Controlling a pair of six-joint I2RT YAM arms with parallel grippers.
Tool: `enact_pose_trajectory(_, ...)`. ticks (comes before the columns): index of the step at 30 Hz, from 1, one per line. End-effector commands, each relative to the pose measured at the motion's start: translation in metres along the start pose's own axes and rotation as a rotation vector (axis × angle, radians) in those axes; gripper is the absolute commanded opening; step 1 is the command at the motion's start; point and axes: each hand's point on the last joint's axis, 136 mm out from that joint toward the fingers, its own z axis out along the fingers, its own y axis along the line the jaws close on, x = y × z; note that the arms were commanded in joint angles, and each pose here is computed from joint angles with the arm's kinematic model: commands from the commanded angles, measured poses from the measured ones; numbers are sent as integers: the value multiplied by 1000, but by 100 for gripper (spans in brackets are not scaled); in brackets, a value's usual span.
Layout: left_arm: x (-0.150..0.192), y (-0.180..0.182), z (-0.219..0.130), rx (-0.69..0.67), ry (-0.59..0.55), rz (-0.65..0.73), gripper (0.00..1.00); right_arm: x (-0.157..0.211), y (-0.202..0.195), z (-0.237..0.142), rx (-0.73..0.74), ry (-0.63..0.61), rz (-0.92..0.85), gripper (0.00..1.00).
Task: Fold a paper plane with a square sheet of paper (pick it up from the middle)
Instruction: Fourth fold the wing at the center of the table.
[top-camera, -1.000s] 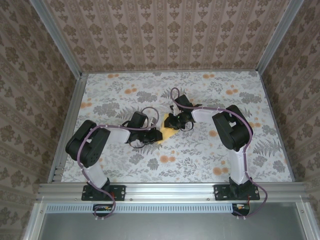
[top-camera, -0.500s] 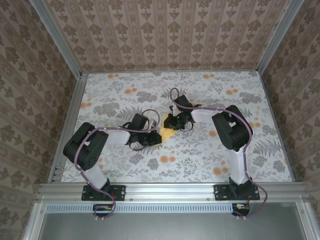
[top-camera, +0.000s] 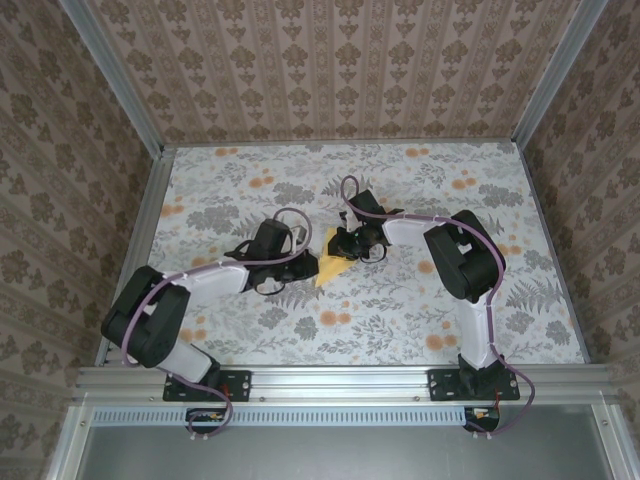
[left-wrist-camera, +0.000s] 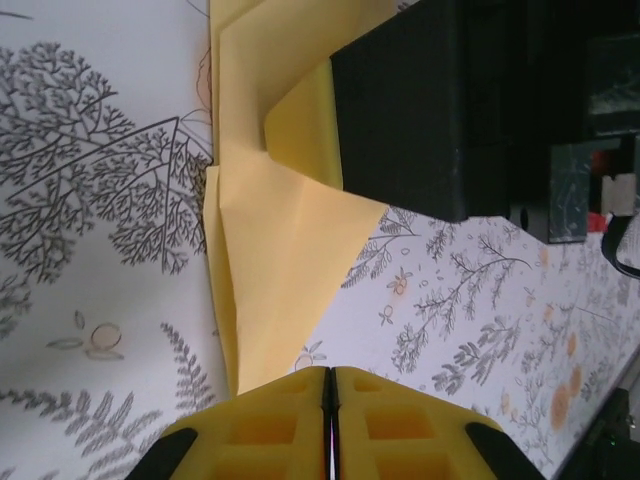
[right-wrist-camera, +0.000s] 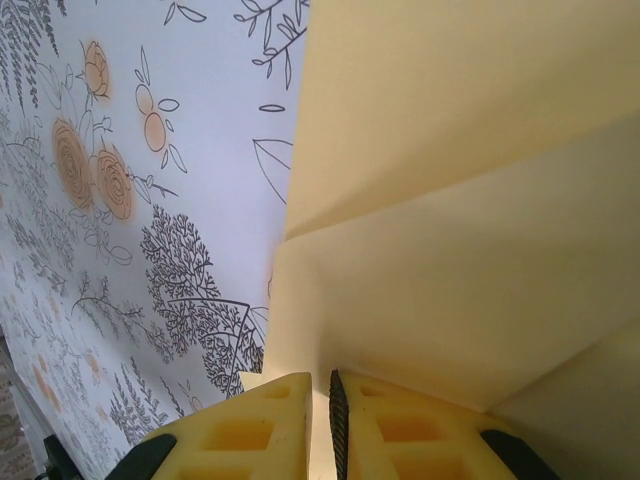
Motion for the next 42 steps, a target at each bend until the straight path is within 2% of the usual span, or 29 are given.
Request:
enact_pose_trajectory(1,-10,-6,16,-8,-18,19,8,20,-39,19,110,46,64,16)
enact_pose_trajectory(6,-8,3,33,-26,-5,1,6,20,-36,19,96,47,63,16)
enact_pose_trajectory(12,-10,16,36,-86,-20,-2,5,18,-27,16,68,39,49,16)
enact_pose_trajectory(19,-8,21,41,-91,-9,-9,4,18,-24,14,59,36,41,16)
enact_pose_trajectory(31,20,53,41,-191,53,-76,2,8,14,-16,-32,-29,-29,13)
enact_pose_trajectory(42,25,58,43,-205,73,-95,1,34,15,7,-62,48,-12,9)
